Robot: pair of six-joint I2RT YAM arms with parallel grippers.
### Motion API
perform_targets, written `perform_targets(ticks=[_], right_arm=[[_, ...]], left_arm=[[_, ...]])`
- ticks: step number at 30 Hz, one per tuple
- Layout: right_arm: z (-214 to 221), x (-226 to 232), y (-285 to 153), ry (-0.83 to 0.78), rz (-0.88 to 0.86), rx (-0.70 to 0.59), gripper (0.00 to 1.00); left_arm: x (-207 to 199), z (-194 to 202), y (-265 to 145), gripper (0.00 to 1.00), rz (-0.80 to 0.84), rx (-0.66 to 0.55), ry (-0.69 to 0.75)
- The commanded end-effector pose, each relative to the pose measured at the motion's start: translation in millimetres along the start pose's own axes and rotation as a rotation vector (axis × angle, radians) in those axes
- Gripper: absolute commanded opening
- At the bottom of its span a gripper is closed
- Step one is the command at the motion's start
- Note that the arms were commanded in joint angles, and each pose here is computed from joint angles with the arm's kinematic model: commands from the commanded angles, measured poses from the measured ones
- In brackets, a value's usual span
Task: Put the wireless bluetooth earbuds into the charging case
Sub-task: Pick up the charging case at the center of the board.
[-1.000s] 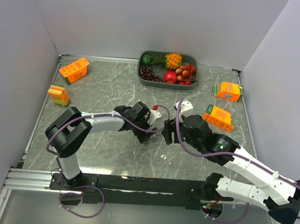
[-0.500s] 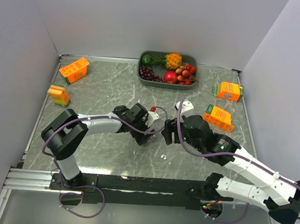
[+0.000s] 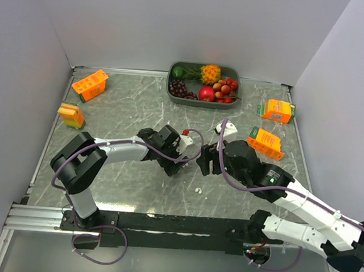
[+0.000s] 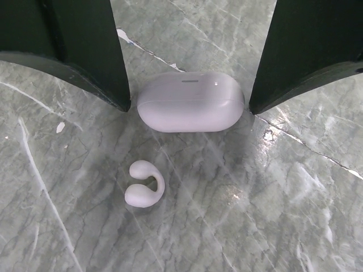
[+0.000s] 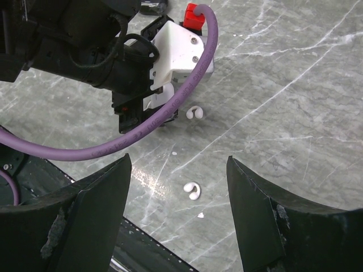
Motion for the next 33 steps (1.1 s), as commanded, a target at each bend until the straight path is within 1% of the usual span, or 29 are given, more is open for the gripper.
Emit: perform_targets(ticks=[1,4,8,16,19,22,23,25,26,32,33], right_arm=[[-7,-2,-6,0.022,0.004,-0.031,0.75],[-7,-1,-5,0.023,0.003,-0.03,0.75],[-7,-1,-5,0.024,0.002,-0.032,0.75],[-5,-2,-5,0.024,0.005,-0.033,0.75],[-4,-3,-5,0.023,0.012,-0.029,0.75],[-3,-3,-5,0.028,0.01,-0.031,0.75],[-2,-3,-5,0.029,0.011,-0.03,0.75],[-3,-3,-5,0.032,0.011,-0.034,0.75],[-4,-3,-5,0.033,0.01,-0.035,0.75],[-10,-4,-8,0.041,0.013,-0.051,0.75],[-11,-5,-10,0.044,0.018,-0.053,0.75]], left_arm=[[-6,36,4,0.9,0.02,0.151,-0.055],[-5,37,3,0.86,0.014,0.151,-0.056],[-6,39,3,0.78,0.018,0.159,-0.054],[-8,39,4,0.72,0.033,0.159,-0.058],[-9,37,3,0.65,0.036,0.147,-0.06],[-10,34,1,0.49,0.034,0.126,-0.063],[-9,33,-1,0.37,0.032,0.114,-0.061],[-9,30,-3,0.21,0.025,0.093,-0.063],[-8,29,-4,0.01,0.013,0.083,-0.06],[1,24,-5,0.01,-0.054,0.056,-0.066],[3,22,-6,0.01,-0.079,0.04,-0.096]])
Point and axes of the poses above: each gripper's point midway between its finger pads, its own y axis out along the fingers, its own x axis along the line the jaws close on, z = x × y, the point moved 2 cm from there along -y, back along the fingers, and after that the axes turned 11 degrees about -y, right-handed, at the moved point
